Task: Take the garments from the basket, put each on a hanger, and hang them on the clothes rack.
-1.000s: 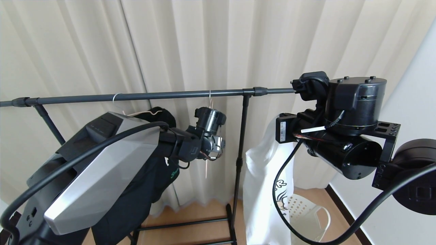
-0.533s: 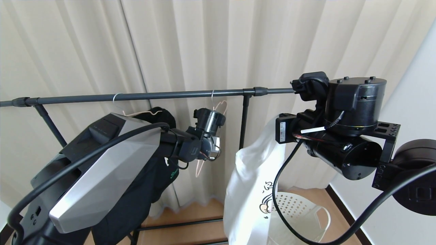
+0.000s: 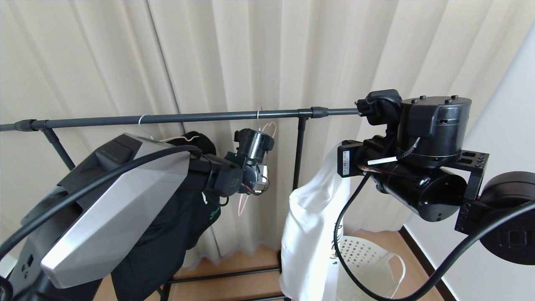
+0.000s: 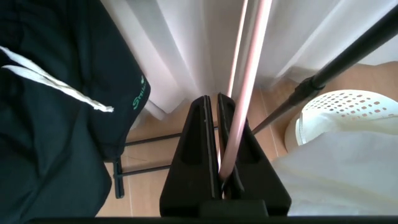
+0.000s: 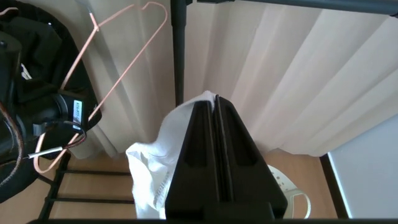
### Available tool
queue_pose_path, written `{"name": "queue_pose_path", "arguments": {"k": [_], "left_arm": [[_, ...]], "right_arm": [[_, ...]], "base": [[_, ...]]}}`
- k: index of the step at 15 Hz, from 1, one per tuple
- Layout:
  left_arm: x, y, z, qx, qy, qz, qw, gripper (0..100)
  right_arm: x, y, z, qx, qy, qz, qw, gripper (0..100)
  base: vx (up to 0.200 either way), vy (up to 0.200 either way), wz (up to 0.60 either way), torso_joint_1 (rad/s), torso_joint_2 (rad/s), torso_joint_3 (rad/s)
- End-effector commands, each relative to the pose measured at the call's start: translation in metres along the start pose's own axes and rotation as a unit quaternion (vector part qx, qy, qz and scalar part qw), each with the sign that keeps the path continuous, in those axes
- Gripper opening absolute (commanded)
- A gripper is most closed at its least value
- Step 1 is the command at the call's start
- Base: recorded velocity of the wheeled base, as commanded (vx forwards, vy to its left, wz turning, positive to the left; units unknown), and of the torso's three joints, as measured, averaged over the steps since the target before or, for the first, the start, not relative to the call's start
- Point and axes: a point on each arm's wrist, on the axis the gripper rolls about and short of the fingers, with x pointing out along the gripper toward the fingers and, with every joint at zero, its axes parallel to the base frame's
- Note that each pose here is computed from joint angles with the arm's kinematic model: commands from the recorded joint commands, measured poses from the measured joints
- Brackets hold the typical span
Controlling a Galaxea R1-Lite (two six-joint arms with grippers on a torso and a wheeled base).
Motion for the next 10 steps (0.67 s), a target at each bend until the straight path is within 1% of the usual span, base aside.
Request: {"name": "queue_pose_path", "arguments": {"k": [1, 3, 4, 6, 8, 10], "left_arm": [[-0.024, 0.005, 0.011, -0.004, -0.013, -0.007, 0.9999, 0], [-0.042, 0.006, 0.012, -0.007, -0.028, -0.015, 0.9995, 0], [-0.047, 0.006, 0.010, -0.004, -0.029, -0.018, 0.9994, 0], [-0.067, 0.010, 0.002, 0.003, -0.030, -0.026, 0.9992, 0], [-0.088, 0.016, -0.004, 0.012, -0.023, -0.031, 0.9992, 0], [-0.112, 0.029, -0.012, 0.016, -0.023, -0.034, 0.9990, 0]], "right_arm": [[0.000, 0.000, 0.000, 0.000, 0.000, 0.000, 1.0000, 0], [0.000, 0.000, 0.000, 0.000, 0.000, 0.000, 1.0000, 0], [0.000, 0.001, 0.000, 0.000, 0.000, 0.000, 1.0000, 0], [0.000, 0.001, 0.000, -0.001, 0.000, 0.000, 1.0000, 0], [0.000, 0.001, 0.000, -0.001, 0.000, 0.000, 1.0000, 0], [0.001, 0.001, -0.001, -0.001, 0.001, 0.000, 1.0000, 0]], "base": [[0.000, 0.000, 0.00, 0.000, 0.00, 0.000], [0.000, 0.000, 0.00, 0.000, 0.00, 0.000], [0.000, 0.000, 0.00, 0.000, 0.00, 0.000], [0.000, 0.000, 0.00, 0.000, 0.00, 0.000], [0.000, 0.000, 0.00, 0.000, 0.00, 0.000], [0.000, 0.000, 0.00, 0.000, 0.00, 0.000]]}}
